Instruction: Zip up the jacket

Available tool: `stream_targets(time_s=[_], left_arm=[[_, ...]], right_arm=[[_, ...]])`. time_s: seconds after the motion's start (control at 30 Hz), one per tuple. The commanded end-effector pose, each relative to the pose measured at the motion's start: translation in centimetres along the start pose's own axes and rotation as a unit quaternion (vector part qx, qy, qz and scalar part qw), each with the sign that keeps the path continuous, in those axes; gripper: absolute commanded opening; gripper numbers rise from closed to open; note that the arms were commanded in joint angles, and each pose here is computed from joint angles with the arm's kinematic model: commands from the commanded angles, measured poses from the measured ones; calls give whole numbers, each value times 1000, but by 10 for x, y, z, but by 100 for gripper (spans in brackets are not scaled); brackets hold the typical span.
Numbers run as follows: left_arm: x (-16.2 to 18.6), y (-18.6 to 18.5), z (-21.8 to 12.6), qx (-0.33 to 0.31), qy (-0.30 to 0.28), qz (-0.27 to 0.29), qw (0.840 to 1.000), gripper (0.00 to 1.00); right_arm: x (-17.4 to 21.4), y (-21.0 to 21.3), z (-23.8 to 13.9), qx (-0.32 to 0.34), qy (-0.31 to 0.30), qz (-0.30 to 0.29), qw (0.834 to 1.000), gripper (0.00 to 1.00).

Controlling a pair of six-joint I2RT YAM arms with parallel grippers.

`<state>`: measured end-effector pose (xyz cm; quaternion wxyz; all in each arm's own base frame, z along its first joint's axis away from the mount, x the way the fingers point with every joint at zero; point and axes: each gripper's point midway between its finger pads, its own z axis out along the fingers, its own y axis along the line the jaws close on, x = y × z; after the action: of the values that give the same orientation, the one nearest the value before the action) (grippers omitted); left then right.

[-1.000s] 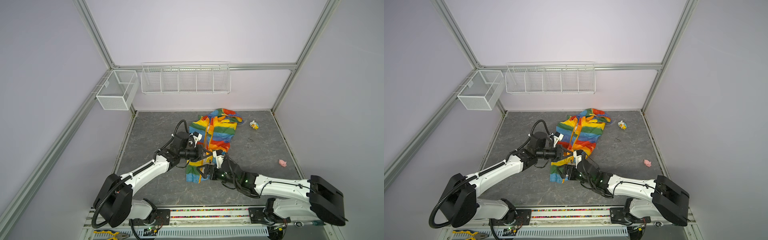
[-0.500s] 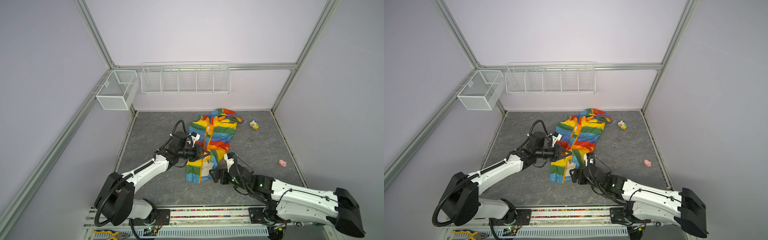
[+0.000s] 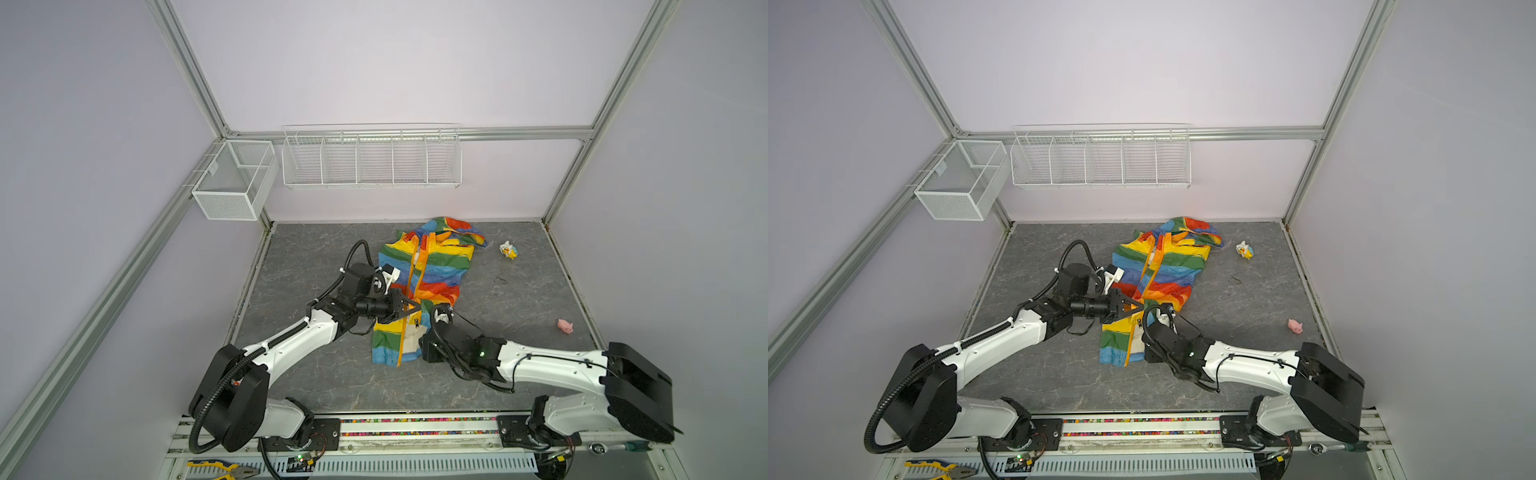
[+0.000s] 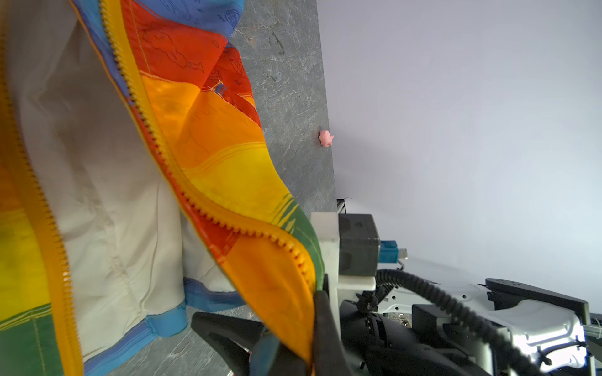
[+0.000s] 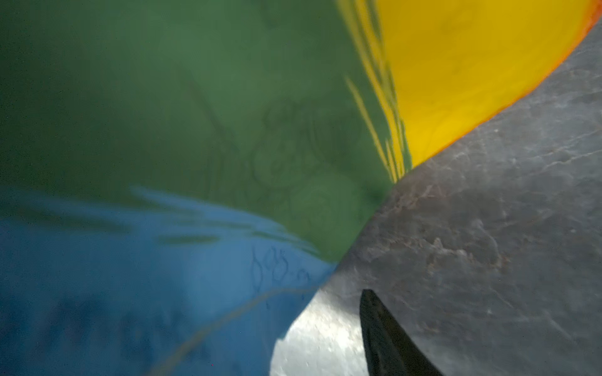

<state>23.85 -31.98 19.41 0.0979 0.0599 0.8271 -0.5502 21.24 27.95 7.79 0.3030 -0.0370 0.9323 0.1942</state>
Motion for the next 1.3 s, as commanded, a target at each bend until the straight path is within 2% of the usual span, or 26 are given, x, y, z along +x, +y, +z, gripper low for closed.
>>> stream_targets(time_s=[0.0,0.03,0.1,0.23,0.37,0.5,0.67,0.77,0.8,0.83,0.9,0.93,1.0,1.03,1.07,1.27], left_arm=[[-3,-5,-3,5,-5,11,1000,0],[-5,-5,-4,4,-7,11,1000,0],[-6,-2,-6,0,-11,10,1000,0],[-14,6,-13,-4,-24,4,1000,0],[-16,12,-15,-9,-27,2,1000,0],[-15,17,-12,-9,-24,-1,1000,0],[-15,22,-8,-8,-20,-7,1000,0],[-12,26,-7,-4,-17,-14,1000,0],[-10,27,-6,-4,-15,-16,1000,0],[-8,30,-5,-5,-13,-18,1000,0],[-5,32,-4,-3,-9,-21,1000,0],[-4,33,-3,-2,-7,-21,1000,0],[-3,33,-1,-1,-4,-21,1000,0],[-2,33,0,0,-2,-21,1000,0],[-2,32,0,2,-3,-20,1000,0],[-4,29,2,7,-3,-17,1000,0]], right_arm=[[-12,-3,3,5,-7,15,1000,39],[-14,-9,1,14,-9,22,1000,30],[-17,-20,-8,29,-13,25,999,19],[-24,-33,-38,44,-21,7,999,8],[-30,-38,-65,52,-15,-33,998,6],[-19,-47,-68,79,30,-77,993,6],[16,-66,-41,119,90,-64,987,6],[28,-64,-32,103,97,-36,989,6],[28,-61,-32,91,90,-27,991,13],[26,-57,-35,80,81,-20,993,27],[19,-50,-43,59,60,-9,996,45],[14,-47,-48,48,48,-4,998,60],[6,-41,-61,27,24,6,999,95],[2,-39,-66,15,14,15,1000,89],[-1,-37,-71,6,9,23,1000,89],[-22,-12,-97,-77,-28,62,995,94]])
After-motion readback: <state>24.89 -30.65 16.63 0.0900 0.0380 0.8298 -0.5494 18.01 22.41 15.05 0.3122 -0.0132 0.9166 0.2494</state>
